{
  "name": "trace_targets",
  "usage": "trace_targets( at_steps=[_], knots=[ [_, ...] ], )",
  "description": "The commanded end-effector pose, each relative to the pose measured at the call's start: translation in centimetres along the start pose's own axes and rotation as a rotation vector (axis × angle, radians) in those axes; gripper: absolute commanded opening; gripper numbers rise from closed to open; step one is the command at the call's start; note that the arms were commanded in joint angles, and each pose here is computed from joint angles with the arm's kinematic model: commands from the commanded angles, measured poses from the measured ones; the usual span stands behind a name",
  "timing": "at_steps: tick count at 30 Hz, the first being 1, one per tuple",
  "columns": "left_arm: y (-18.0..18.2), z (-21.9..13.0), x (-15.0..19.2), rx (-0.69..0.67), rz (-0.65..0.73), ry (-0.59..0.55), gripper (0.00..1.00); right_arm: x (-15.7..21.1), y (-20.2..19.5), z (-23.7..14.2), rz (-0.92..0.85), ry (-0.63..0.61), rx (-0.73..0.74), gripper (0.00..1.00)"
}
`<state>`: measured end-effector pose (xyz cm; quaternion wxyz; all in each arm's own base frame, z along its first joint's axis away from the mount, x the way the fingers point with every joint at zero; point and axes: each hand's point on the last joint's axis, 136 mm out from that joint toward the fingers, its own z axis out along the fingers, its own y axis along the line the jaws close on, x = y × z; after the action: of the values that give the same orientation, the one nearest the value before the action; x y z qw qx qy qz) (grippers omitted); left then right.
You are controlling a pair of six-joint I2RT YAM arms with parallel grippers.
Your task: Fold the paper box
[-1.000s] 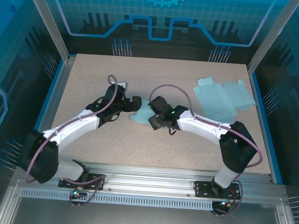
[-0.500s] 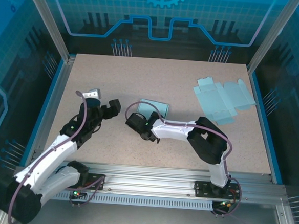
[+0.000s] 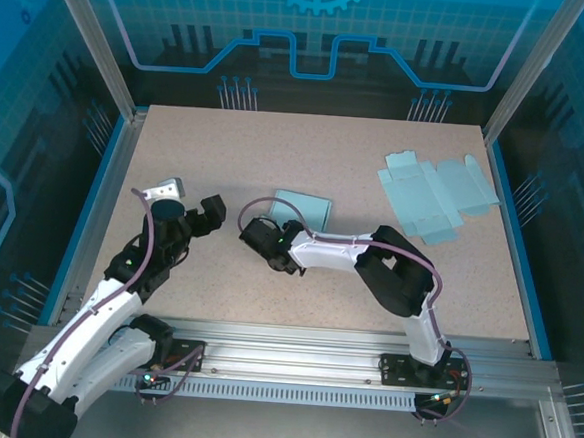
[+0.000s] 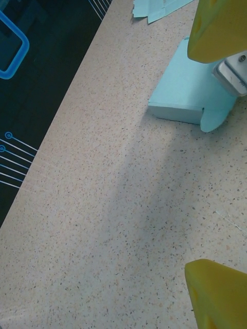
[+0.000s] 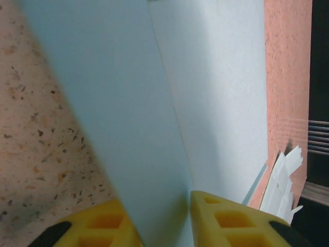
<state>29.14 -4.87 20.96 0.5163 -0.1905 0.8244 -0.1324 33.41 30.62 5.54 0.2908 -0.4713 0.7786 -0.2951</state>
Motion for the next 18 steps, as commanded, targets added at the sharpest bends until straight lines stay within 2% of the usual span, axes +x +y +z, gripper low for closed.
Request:
trace_targets(
  at_steps=[1, 5, 12, 18],
  knots=[
    [1.0, 0.1, 0.4, -0.034, 0.000, 0.001, 0.99, -0.7, -0.6, 0.3, 0.003, -0.009, 0.010, 0.16],
    [0.9, 0.1, 0.3, -0.030, 0.004, 0.000, 0.99, -1.1, -1.1, -0.2, 0.003, -0.021, 0.009, 0.00],
    [1.0, 0.0, 0.2, -0.039, 0.019, -0.001, 0.99, -1.7, -2.5, -1.7, -0.005, -0.039, -0.013, 0.00],
    [0.8, -0.4, -0.6, -0.041, 0.046, -0.014, 0.99, -1.3, -4.3, -5.6, 0.021, -0.062, -0.136, 0.00]
  ],
)
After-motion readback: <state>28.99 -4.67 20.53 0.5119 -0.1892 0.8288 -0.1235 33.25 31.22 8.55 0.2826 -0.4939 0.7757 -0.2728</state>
